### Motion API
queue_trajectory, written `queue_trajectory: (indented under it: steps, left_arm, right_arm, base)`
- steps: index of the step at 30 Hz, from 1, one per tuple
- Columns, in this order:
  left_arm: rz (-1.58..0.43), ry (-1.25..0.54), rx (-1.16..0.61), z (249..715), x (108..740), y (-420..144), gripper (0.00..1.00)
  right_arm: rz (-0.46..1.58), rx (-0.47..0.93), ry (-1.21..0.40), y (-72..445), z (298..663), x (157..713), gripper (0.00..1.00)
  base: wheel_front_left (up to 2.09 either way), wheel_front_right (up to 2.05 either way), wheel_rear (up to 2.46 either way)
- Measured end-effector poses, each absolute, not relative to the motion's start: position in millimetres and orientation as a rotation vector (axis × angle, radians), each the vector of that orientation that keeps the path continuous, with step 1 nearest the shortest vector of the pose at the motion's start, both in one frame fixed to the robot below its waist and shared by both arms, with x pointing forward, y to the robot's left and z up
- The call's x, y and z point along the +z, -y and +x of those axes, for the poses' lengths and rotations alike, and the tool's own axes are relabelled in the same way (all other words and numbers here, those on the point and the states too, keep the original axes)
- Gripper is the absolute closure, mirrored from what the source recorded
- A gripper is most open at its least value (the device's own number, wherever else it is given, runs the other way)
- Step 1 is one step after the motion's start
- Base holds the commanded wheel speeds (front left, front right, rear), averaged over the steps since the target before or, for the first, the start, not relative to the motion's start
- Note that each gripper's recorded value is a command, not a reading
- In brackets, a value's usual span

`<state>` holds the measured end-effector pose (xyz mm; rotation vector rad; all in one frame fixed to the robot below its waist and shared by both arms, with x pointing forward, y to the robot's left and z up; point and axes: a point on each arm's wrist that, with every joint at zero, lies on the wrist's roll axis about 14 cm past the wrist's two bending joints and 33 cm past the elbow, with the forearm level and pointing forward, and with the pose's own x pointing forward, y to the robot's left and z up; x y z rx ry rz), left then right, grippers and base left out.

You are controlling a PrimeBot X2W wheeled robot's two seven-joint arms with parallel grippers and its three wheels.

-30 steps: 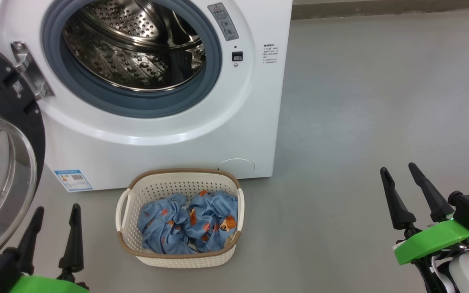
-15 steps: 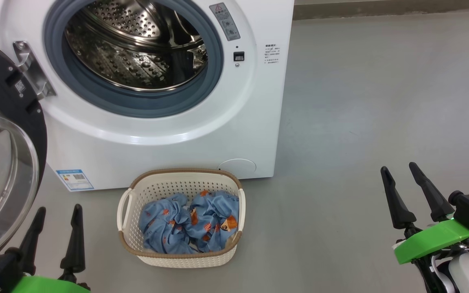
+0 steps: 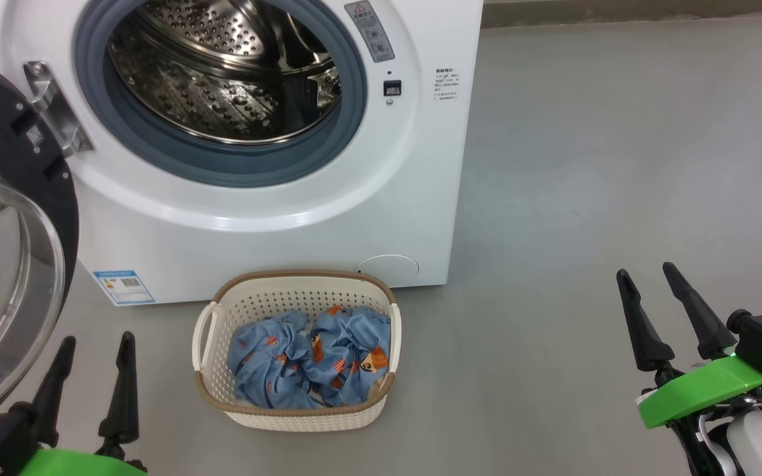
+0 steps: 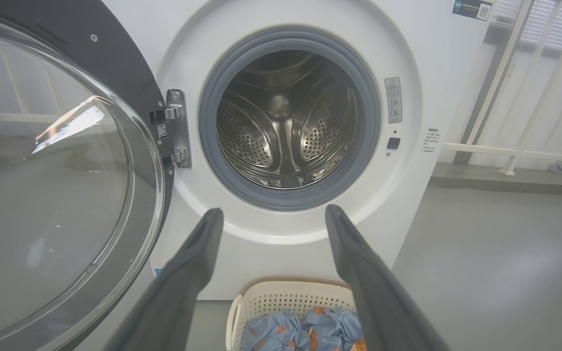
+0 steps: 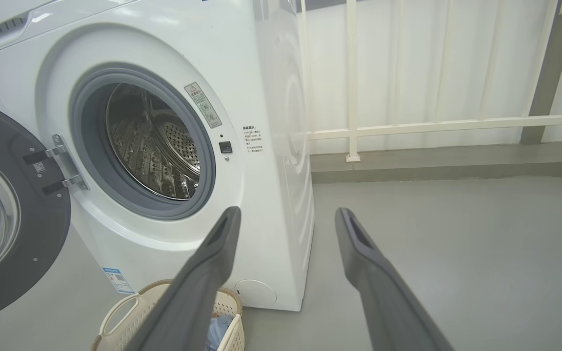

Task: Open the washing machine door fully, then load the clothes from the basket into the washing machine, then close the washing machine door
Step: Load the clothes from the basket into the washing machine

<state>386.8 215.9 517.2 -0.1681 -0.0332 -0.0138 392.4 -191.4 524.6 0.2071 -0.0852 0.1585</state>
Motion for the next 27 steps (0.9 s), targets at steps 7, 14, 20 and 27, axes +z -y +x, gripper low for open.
queue_trajectory:
  steps: [7,14,20,27]
  left_arm:
    - [-0.166,0.025,-0.014,387.9,514.5,-216.1,0.0]
    - [-0.157,0.021,-0.014,388.6,513.5,-218.1,0.0]
    - [-0.153,0.022,-0.015,388.7,513.7,-218.4,0.0]
    - [-0.153,0.025,-0.015,388.1,514.4,-218.3,0.0]
  right_arm:
    - [0.212,0.154,0.082,191.7,393.9,523.1,0.0]
    - [0.218,0.148,0.081,192.7,394.8,522.1,0.0]
    - [0.22,0.147,0.081,192.6,394.9,522.0,0.0]
    - [0.22,0.148,0.083,192.3,395.1,522.7,0.0]
  base:
    - [0.0,0.0,0.0]
    - [0.0,0.0,0.0]
    - [0.0,0.0,0.0]
    - [0.06,-0.06,0.0]
